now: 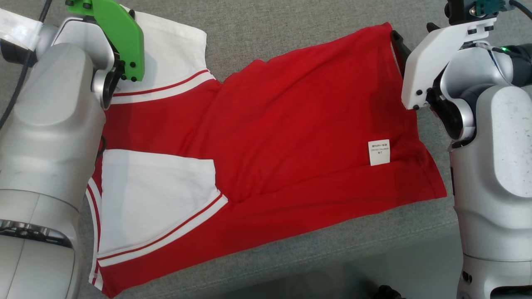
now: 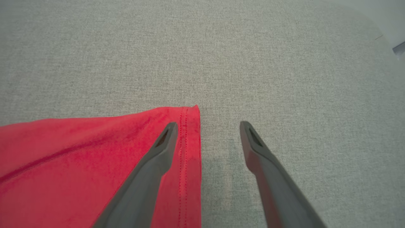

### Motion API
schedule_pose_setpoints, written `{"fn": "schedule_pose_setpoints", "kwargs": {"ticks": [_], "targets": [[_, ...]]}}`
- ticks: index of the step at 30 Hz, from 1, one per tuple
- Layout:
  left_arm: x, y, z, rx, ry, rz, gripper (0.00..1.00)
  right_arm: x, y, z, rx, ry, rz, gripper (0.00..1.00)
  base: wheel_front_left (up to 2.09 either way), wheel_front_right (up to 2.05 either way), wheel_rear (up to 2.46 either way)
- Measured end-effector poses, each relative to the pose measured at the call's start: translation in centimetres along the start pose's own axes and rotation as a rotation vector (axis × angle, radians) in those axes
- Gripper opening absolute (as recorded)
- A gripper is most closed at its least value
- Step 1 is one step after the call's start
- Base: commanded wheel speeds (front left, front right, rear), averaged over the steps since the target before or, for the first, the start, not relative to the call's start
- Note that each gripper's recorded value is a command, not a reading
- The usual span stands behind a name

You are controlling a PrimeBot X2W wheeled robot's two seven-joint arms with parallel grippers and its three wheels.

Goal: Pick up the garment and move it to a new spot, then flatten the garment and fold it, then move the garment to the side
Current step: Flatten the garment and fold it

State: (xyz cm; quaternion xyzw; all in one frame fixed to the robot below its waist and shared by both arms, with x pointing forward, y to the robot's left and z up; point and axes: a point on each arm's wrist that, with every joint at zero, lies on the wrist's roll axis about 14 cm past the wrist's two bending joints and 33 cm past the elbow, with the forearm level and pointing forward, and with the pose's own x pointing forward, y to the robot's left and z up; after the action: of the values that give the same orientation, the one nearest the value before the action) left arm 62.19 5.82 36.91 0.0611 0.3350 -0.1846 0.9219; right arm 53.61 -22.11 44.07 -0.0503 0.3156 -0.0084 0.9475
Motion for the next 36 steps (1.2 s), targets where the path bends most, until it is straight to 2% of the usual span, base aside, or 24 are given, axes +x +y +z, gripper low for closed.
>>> {"fn": "schedule_pose_setpoints", "kwargs": {"ticks": [2, 19, 30, 31, 33, 34, 35, 36], "targets": [[0.1, -0.5, -0.2, 0.003, 0.001, -0.014, 0.0, 0.2, -0.1, 0.1, -0.007, 0.002, -0.008, 1.0, 0.0, 0.0, 0.0], [0.6, -1.2, -1.3, -0.019, -0.007, -0.043, 0.0, 3.4, -0.3, -0.1, -0.036, 0.102, -0.04, 1.0, 0.0, 0.0, 0.0], [1.0, -1.1, -1.5, -0.026, -0.01, -0.049, 0.0, 4.7, 1.7, -2.0, -0.042, 0.224, 0.017, 1.0, 0.0, 0.0, 0.0], [1.0, -1.1, -1.5, -0.025, -0.01, -0.049, 0.0, 4.7, 1.7, -2.0, -0.043, 0.229, 0.018, 0.84, 0.0, 0.0, 0.0], [1.0, -1.1, -1.5, -0.025, -0.01, -0.048, 0.0, 4.7, 1.7, -2.4, -0.04, 0.249, 0.016, 0.63, 0.0, 0.0, 0.0], [1.0, -1.1, -1.5, -0.025, -0.01, -0.049, 0.0, 4.7, 1.6, -2.6, -0.038, 0.256, 0.015, 0.63, 0.0, 0.0, 0.0], [1.0, -1.0, -1.5, -0.027, -0.009, -0.049, 0.0, 4.7, 1.6, -2.7, -0.033, 0.262, 0.014, 0.42, 0.0, 0.0, 0.0], [1.0, -1.0, -1.6, -0.028, -0.007, -0.048, 0.0, 4.7, 1.6, -2.9, -0.031, 0.27, 0.014, 0.28, 0.0, 0.0, 0.0]]}}
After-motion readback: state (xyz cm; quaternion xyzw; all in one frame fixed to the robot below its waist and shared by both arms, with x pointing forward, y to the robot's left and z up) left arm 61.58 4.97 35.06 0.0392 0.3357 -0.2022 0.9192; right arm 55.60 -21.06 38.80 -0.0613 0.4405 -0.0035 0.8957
